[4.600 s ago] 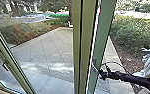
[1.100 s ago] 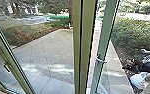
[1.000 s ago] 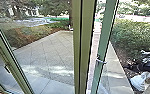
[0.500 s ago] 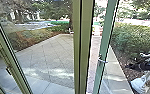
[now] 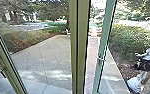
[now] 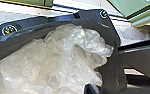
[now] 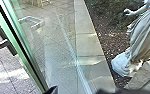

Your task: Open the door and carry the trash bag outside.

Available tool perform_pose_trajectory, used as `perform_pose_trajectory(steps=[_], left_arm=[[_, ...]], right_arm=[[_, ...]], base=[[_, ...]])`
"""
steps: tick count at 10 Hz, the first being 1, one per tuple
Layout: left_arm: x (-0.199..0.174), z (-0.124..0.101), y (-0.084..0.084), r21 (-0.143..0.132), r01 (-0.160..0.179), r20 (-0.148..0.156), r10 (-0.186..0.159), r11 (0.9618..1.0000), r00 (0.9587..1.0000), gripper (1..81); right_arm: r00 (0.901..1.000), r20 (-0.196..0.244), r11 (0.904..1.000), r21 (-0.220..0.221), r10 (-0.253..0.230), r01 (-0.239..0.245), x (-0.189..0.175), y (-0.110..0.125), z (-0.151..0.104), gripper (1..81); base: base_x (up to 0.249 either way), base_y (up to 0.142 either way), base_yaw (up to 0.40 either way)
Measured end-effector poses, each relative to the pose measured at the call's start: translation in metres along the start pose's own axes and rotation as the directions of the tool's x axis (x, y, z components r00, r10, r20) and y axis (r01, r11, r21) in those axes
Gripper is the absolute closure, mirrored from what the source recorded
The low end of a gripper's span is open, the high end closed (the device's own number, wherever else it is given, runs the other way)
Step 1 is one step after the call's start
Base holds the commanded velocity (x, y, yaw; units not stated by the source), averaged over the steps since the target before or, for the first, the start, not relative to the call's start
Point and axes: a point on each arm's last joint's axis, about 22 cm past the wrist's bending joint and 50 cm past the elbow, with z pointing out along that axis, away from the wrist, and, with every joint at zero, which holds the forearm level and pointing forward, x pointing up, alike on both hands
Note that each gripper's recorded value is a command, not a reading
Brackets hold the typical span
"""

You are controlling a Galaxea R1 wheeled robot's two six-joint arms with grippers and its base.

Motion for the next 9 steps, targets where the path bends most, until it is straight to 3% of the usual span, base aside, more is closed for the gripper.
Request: perform_pose_trajectory(steps=[2,3,5,7,9], left_arm=[[0.009,0.001,-0.002,-0.002,-0.035,0.003,0.035,0.9994,0.9994,81.1],[0.009,0.0,-0.004,-0.001,-0.037,0.005,0.037,0.9993,0.9993,81.1],[0.002,-0.001,-0.003,-0.002,-0.033,0.011,0.033,0.9994,0.9994,81.1],[-0.004,-0.003,-0.007,0.004,-0.03,0.019,0.03,0.9995,0.9994,81.1],[-0.004,-0.003,-0.007,0.004,-0.031,0.017,0.031,0.9995,0.9994,81.1]], right_arm=[[0.999,-0.03,0.9939,-0.106,-0.032,0.029,-0.001,0.063,-0.02,1.0],[0.9978,-0.037,0.9871,-0.152,-0.055,0.049,0.001,0.083,-0.02,1.0],[0.9882,-0.047,0.9764,-0.168,-0.146,0.136,0.006,0.086,-0.014,1.0],[0.9763,-0.037,0.9563,-0.213,-0.213,0.201,0.007,0.111,-0.013,1.0],[0.9669,-0.048,0.9455,-0.227,-0.251,0.234,0.009,0.129,-0.012,1.0]], base=[[0.0,0.0,0.0],[0.0,0.0,0.0],[0.0,0.0,0.0],[0.0,0.0,0.0],[0.0,0.0,0.0]])
